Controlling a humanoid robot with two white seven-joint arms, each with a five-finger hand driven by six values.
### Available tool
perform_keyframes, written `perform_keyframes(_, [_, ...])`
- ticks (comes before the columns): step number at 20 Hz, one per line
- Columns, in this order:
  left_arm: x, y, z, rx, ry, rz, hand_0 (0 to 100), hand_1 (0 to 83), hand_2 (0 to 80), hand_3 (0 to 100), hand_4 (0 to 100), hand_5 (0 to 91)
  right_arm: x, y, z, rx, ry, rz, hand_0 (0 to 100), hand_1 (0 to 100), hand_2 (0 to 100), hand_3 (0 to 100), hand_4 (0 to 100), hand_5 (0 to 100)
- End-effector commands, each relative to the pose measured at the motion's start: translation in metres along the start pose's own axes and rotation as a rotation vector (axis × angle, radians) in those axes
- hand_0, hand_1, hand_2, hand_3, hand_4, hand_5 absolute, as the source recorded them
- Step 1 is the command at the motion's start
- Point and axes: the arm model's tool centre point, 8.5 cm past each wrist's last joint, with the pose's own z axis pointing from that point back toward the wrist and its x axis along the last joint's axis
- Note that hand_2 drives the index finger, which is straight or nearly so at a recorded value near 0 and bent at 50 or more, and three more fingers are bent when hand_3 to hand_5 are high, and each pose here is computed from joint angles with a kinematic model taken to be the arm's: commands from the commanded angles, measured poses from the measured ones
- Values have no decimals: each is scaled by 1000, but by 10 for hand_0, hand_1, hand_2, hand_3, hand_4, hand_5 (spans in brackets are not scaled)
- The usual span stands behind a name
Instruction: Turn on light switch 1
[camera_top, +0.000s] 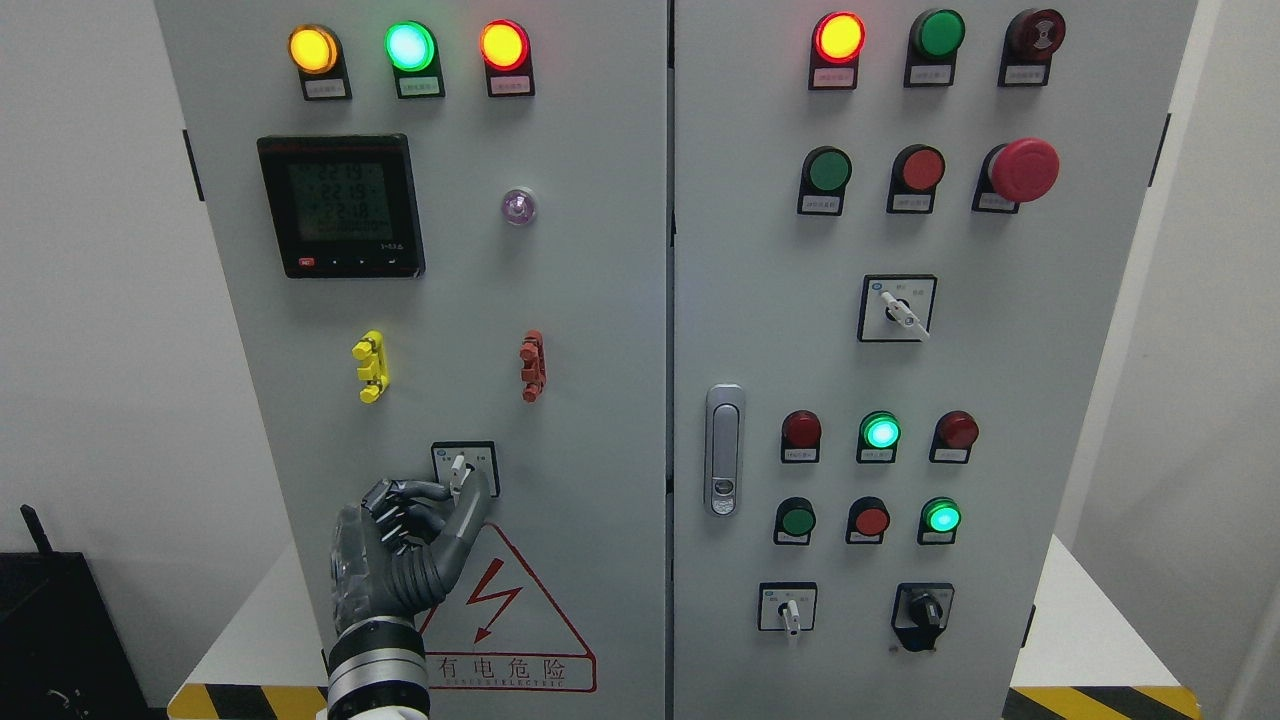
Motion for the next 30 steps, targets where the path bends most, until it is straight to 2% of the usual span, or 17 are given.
perform_keyframes(1, [1, -1, -1, -2, 2, -1, 142, 683, 599, 887, 865, 768, 0, 0, 0, 1, 2, -24, 0, 0, 0, 0, 0, 0])
perform_keyframes(30, [1, 0, -1, 6, 0, -12, 228, 665, 617, 904, 877, 781, 0, 0, 0, 1, 1, -25, 0, 0, 0, 0, 0, 0])
